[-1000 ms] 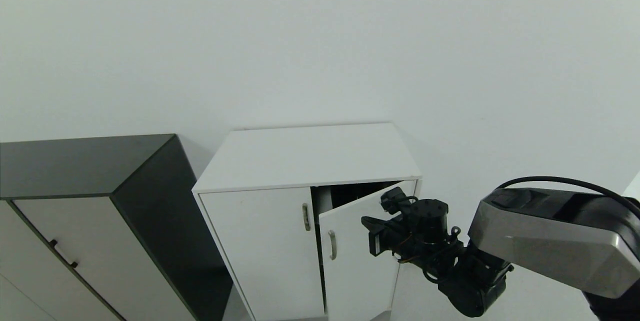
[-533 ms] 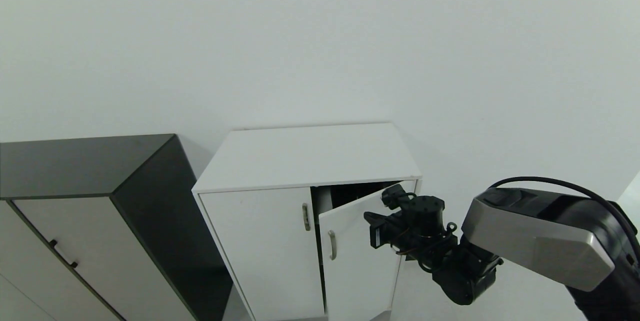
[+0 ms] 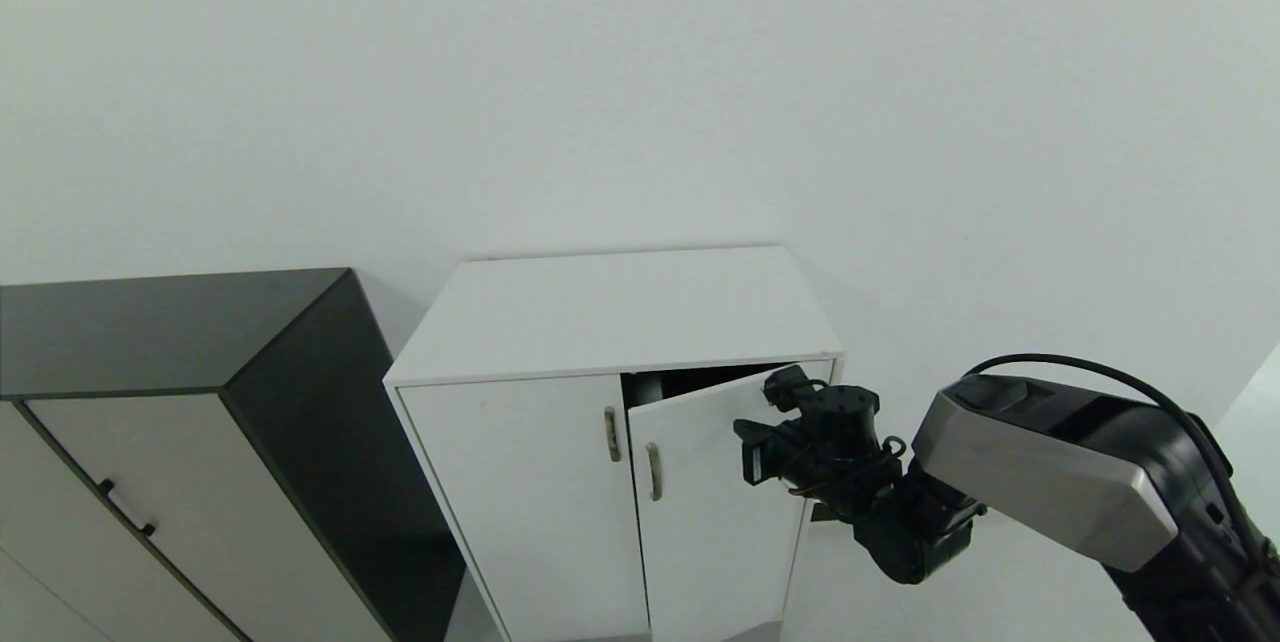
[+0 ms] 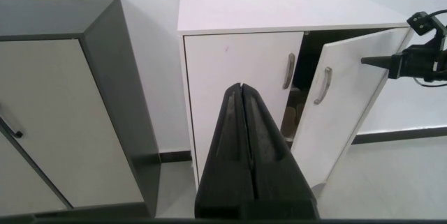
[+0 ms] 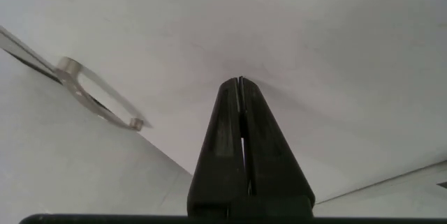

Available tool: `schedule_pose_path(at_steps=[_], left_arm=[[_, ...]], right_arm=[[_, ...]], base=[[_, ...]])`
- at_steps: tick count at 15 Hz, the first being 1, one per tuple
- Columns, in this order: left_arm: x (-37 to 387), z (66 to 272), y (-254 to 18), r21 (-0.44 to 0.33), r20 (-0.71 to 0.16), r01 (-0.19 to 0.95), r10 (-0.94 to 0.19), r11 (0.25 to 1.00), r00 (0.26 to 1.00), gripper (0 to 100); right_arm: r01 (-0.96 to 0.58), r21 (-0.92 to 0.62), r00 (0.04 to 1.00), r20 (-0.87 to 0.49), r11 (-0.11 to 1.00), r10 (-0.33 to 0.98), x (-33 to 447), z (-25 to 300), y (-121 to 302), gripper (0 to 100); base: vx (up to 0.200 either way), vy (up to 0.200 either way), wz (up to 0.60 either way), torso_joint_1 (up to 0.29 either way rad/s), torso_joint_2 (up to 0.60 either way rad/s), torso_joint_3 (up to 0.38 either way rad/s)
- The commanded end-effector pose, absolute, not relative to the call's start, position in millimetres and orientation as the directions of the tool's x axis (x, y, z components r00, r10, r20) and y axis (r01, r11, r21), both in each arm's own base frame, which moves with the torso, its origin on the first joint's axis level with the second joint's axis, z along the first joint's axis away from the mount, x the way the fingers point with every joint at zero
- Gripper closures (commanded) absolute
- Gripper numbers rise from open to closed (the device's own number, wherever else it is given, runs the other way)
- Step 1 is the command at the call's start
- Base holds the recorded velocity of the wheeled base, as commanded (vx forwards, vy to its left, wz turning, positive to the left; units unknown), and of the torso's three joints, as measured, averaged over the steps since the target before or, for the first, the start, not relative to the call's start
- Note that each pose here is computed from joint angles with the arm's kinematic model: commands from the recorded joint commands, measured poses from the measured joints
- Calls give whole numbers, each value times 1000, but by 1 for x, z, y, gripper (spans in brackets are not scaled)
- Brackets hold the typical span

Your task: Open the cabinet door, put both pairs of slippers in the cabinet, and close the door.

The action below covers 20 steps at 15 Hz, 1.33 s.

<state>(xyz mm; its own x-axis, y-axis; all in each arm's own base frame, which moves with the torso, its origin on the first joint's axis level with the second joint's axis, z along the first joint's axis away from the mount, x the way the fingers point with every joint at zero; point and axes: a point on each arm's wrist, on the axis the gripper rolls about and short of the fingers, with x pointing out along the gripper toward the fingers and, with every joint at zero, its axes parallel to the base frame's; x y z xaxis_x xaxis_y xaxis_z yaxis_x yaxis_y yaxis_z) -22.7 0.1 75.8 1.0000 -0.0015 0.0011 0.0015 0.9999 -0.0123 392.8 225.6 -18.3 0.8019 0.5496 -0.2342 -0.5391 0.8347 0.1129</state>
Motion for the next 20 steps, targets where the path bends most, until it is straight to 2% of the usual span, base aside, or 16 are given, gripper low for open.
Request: schedule_pose_path(at_steps=[1, 20], left_arm=[[-23, 76, 0, -12, 2, 2, -2, 1000, 1000, 100], [-23, 76, 0, -12, 0, 2, -2, 1000, 1000, 100]], right_arm=[[-529, 113, 807, -241, 841, 540, 398, -24, 223, 100], [-502, 115, 825, -236, 857, 514, 418, -29, 219, 100]], base=[[0, 0, 0, 0, 0, 0], [0, 0, 0, 0, 0, 0]])
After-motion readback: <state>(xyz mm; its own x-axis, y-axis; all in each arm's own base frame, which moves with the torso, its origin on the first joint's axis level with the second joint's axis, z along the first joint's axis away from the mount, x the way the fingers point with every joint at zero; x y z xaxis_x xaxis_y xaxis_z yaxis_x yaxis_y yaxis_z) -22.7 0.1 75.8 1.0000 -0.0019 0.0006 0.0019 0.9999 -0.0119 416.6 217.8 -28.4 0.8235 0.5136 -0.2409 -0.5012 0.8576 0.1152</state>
